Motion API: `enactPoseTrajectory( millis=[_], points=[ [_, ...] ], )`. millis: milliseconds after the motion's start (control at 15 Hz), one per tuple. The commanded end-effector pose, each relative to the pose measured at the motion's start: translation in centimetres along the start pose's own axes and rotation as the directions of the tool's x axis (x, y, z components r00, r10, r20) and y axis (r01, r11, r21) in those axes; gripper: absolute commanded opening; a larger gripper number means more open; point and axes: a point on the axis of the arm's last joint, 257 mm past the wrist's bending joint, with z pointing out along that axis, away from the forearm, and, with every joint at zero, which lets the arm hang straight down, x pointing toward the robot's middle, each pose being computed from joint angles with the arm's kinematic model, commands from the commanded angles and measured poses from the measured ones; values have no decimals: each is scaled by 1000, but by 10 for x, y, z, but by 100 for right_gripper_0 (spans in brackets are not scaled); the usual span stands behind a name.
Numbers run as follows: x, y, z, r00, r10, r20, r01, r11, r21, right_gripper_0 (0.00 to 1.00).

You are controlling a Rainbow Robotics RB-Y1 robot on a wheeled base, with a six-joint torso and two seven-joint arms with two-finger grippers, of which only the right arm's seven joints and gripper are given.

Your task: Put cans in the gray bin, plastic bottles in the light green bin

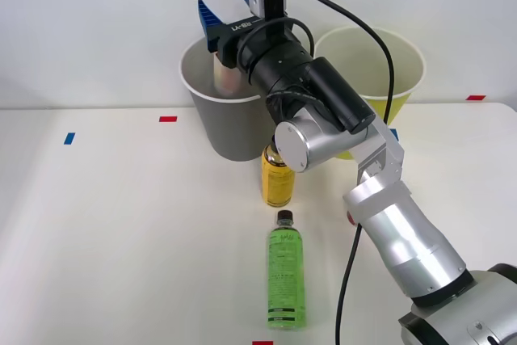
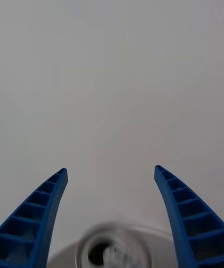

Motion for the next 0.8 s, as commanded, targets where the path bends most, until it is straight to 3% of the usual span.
enactPoseTrajectory(
  millis=[67,467,800],
  points=[
    [-7,2,-1,999,-10,32,10,1000,-5,100],
    [-9,-27,-17,993,-94,74,92,995,26,100],
    [-24,-44,-79,982,-98,159,87,994,73,100]
  ],
)
